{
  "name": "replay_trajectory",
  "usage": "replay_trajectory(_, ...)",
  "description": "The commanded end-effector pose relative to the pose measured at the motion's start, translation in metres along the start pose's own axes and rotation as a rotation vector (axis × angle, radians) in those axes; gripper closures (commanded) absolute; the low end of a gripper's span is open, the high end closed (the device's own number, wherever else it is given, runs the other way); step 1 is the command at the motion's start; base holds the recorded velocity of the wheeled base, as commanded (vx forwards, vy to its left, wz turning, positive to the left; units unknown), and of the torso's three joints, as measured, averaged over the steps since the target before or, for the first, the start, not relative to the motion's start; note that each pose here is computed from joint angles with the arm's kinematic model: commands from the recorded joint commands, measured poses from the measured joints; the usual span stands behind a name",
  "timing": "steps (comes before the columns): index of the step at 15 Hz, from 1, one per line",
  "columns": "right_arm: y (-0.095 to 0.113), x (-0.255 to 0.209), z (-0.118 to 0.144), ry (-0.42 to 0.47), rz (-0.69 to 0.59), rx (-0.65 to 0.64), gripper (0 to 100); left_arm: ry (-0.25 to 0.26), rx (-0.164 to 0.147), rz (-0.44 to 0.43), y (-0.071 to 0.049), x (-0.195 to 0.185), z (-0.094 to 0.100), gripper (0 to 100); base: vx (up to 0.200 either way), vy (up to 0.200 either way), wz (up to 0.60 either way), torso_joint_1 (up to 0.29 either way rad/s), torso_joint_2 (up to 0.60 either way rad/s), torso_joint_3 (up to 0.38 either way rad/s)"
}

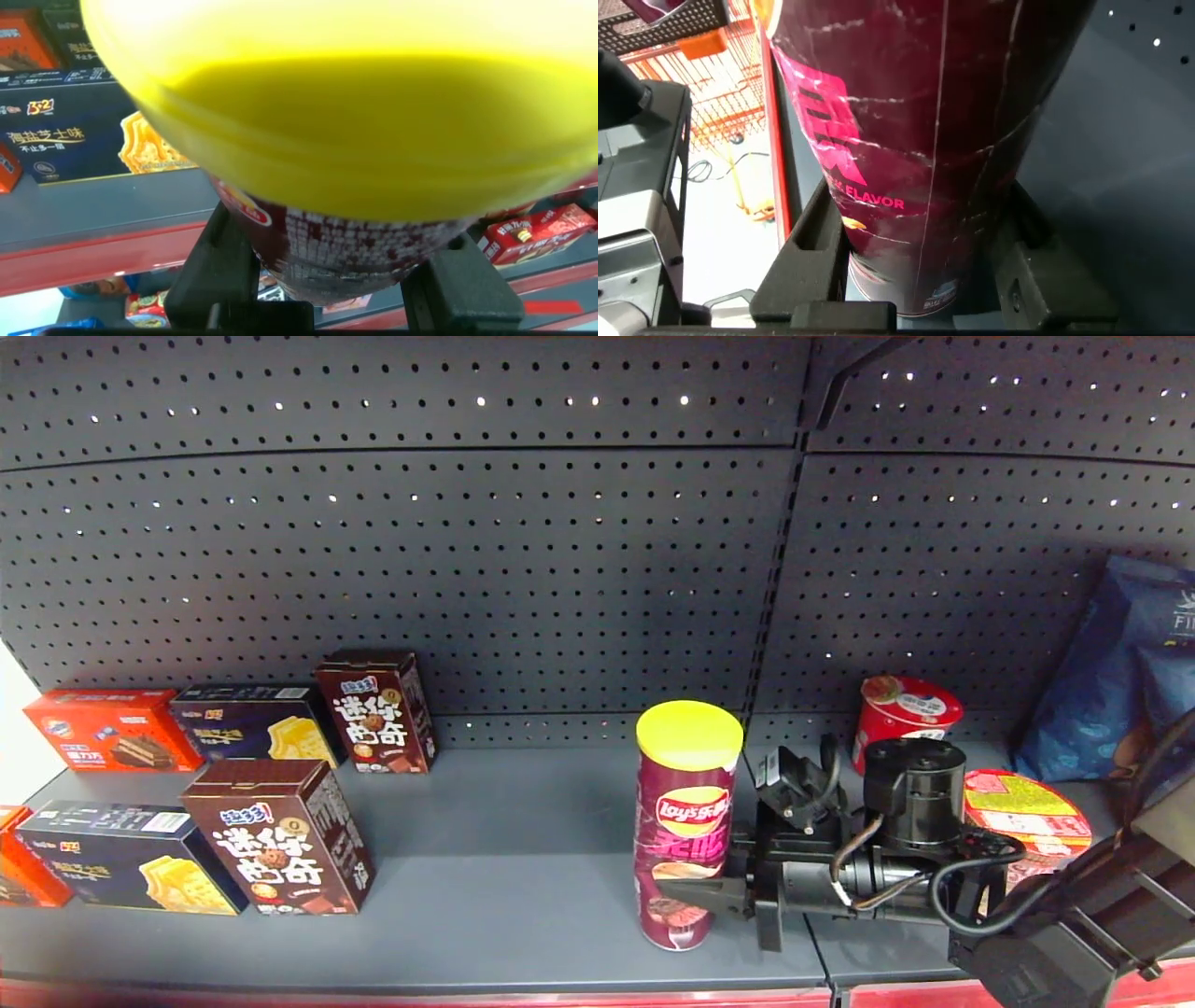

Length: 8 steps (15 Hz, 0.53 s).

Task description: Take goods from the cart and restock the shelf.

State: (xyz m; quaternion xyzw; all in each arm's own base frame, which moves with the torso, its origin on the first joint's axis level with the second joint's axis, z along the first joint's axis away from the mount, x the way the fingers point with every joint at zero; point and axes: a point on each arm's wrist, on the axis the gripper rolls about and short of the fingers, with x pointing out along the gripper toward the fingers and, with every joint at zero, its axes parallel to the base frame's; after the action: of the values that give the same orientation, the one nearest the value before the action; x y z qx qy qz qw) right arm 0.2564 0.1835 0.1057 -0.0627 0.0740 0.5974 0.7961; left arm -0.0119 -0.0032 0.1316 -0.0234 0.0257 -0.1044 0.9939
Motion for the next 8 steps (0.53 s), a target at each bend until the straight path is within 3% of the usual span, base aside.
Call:
replay_trajectory(1, 0.0059, -0.0094, 0.004, -0.005, -0.006, -0.004, 100, 0.004, -0.001, 0.0, 0.0001, 0.0003, -0.0009, 100, 0.0, 0.0, 0.0, 0.0, 0.0, 0.0)
replay_trajectory(8, 0.0029, -0.0035, -0.004, 0.014, -0.004, 0.004, 100, 0.001, 0.0, 0.0, 0.0, -0.0002, -0.0014, 100, 0.0, 0.0, 0.0, 0.0, 0.0, 0.0)
